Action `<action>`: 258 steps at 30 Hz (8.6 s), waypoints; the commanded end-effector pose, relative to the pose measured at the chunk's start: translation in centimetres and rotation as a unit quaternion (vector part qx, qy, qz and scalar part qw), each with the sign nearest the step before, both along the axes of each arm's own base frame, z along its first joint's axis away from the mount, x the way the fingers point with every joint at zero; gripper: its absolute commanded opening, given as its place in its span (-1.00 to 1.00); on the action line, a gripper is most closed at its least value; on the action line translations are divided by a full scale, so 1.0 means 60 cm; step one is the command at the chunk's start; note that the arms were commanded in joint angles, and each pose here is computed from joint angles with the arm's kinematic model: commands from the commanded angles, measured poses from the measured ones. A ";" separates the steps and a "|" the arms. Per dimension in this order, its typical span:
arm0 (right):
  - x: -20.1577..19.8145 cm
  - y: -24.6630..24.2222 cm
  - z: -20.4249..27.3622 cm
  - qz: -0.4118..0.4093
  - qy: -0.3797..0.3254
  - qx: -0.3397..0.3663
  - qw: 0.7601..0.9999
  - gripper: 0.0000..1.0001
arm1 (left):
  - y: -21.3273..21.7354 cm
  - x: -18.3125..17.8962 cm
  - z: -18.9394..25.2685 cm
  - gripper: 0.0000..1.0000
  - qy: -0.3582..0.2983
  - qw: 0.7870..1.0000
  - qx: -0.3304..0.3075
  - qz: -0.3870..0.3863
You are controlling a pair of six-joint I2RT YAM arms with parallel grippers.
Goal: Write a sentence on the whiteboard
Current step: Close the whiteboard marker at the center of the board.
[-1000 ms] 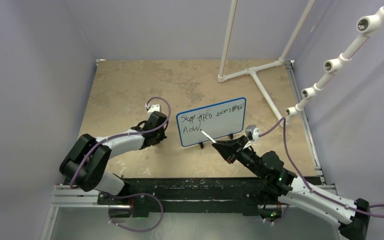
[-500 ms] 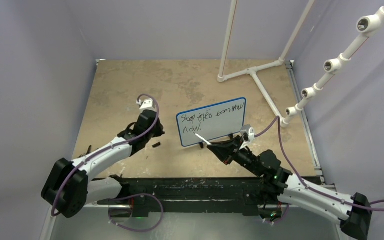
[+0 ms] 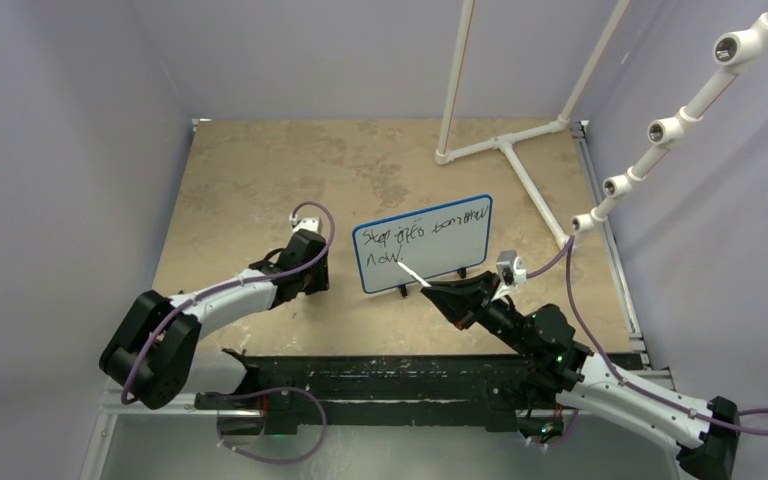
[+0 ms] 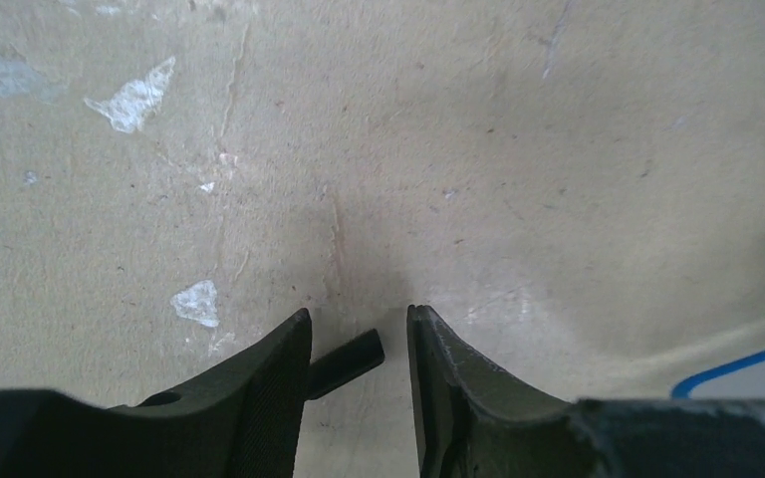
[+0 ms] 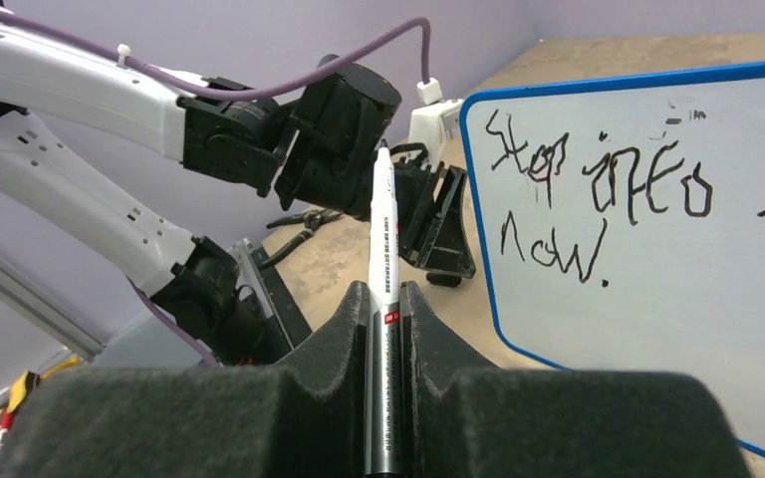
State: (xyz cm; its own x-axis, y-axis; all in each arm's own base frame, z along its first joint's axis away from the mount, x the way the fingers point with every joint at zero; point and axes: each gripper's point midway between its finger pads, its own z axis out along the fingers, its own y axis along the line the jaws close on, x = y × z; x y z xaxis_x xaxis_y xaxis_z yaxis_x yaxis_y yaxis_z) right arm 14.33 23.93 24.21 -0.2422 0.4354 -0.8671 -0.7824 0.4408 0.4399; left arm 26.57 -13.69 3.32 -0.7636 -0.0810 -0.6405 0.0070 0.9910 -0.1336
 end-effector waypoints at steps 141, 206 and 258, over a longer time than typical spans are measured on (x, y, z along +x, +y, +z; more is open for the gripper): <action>0.050 0.172 0.006 -0.060 0.113 -0.007 0.992 -1.00 | -0.108 -0.040 0.366 -1.00 -0.166 0.847 -0.501 0.066; 0.188 0.226 0.113 -0.248 0.018 0.058 0.967 -1.00 | -0.087 -0.073 0.375 -1.00 -0.199 0.826 -0.525 0.045; -0.002 0.147 0.207 0.031 -0.112 0.074 0.990 -1.00 | -0.158 -0.143 0.665 -0.10 -0.362 0.757 -0.478 -0.260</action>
State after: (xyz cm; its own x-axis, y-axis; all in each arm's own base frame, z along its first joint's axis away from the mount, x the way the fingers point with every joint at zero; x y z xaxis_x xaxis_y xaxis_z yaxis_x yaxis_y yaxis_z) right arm 15.00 33.02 35.96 -0.0726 0.5332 -0.8429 -0.8768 0.3687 0.3088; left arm 18.99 -23.59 40.29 -0.3808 -0.5519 -0.7419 0.7264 0.3179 -0.6094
